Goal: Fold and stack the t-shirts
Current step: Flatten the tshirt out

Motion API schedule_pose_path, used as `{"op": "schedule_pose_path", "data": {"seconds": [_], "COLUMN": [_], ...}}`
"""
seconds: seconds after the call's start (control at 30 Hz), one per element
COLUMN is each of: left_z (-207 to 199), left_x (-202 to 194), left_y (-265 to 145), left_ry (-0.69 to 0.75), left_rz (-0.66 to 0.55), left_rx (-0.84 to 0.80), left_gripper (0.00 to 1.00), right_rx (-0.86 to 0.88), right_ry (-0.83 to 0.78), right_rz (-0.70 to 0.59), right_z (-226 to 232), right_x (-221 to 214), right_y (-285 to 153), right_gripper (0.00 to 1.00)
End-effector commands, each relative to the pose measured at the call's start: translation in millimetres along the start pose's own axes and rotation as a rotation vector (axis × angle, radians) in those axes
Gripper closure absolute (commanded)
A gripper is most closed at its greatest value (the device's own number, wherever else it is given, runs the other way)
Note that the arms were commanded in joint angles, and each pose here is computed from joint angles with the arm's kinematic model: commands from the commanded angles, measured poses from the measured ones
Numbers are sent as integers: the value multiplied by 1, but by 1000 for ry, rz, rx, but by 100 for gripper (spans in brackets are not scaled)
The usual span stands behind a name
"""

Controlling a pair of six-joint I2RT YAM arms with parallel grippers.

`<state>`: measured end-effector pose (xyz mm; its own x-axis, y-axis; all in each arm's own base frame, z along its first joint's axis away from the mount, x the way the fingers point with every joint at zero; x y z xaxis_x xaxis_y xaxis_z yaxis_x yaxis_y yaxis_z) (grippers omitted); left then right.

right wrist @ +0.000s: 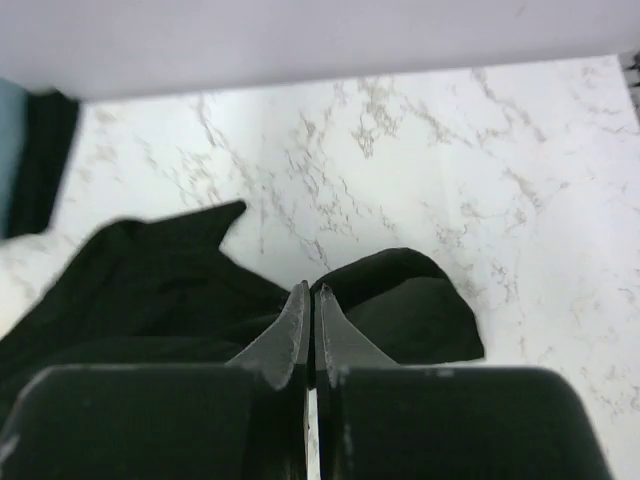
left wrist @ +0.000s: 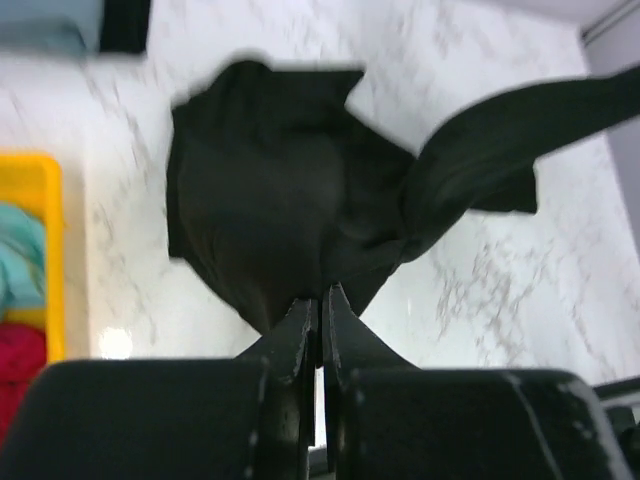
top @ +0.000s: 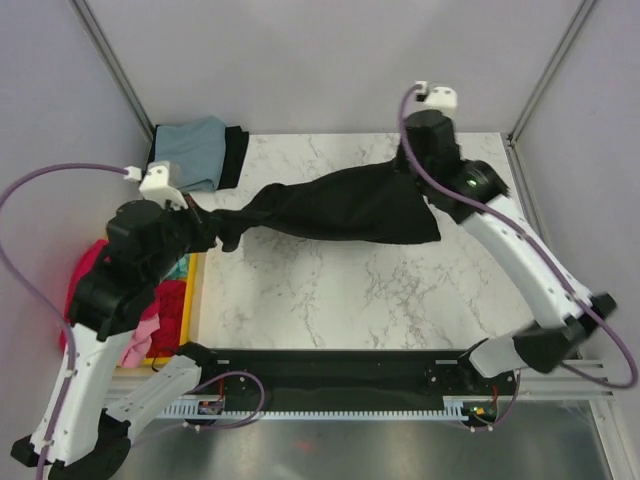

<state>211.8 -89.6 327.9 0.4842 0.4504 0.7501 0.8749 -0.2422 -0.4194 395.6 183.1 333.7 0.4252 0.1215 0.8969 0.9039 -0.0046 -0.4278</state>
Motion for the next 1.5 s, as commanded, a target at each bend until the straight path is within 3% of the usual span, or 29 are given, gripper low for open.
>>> {"op": "schedule_pose_path", "data": {"seconds": [0.0,0.27,0.37,0.5,0.63,0.73,0.77,0.83,0.87,0.93,0.97,1.0,1.03,1.07,1.1,1.13,1.17,1.2,1.23,1.27,1.3,1.47], "left_z": [-14,-70,-93,-116,-134,-146,-151,-153,-154,-149,-146,-127,-123,-112,-84,-70,-53,-56,-34,-28,-19,2], "left_x": [59,128,140,150,154,168,172,185,188,195,195,189,194,192,179,171,152,165,126,115,95,61], "left_y": [-38,-127,-167,-203,-188,-143,-108,-80,-59,9,33,100,123,152,223,253,291,289,335,343,353,351], "left_ry": [115,245,346,461,555,567,570,581,580,590,590,576,526,508,460,428,395,375,283,256,232,218], "left_rz": [-193,-440,-530,-634,-623,-568,-520,-514,-493,-423,-388,-287,-267,-233,-136,-89,-5,4,118,149,201,258], "left_rx": [-26,-282,-432,-573,-621,-566,-526,-462,-426,-313,-294,-219,-204,-173,-98,-66,-36,-41,-20,-15,-2,68], "left_gripper": [98,98,98,98,98,98,98,98,98,98,96,96,95,93,64,33,8,1,0,0,0,0], "right_rx": [-44,40,77,98,16,-101,-161,-310,-374,-456,-459,-448,-450,-490,-517,-510,-460,-435,-427,-439,-417,-388], "right_ry": [90,152,171,194,212,199,147,107,1,-60,-112,-52,-26,-34,-21,-22,-25,3,-62,-69,-60,-66], "right_rz": [-165,-477,-623,-734,-770,-733,-669,-587,-480,-404,-311,-290,-244,-114,-9,45,98,78,281,320,324,362], "right_z": [-57,-124,-151,-168,-185,-190,-182,-186,-167,-160,-157,-159,-162,-174,-179,-177,-169,-167,-161,-162,-159,-153], "right_x": [34,52,50,45,47,57,62,68,68,69,59,58,49,18,-11,-26,-41,-21,-85,-92,-85,-120], "right_y": [-82,-209,-260,-293,-297,-276,-250,-223,-178,-134,-77,-50,-22,39,93,121,149,167,210,220,226,232], "right_gripper": [100,100,100,100,100,100,100,100,100,100,100,100,100,100,100,100,98,79,32,7,2,2]}}
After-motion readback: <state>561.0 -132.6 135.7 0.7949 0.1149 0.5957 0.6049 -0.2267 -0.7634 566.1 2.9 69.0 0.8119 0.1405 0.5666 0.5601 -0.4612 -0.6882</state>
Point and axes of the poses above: each gripper's point midway between its finger pads, its own y axis out along the fingers, its own z axis along the line the jaws close on, x = y × z, the point moved 1 cm from there along -y, back along the fingers, and after that the axes turned 12 degrees about -y, right-handed, at the moved point
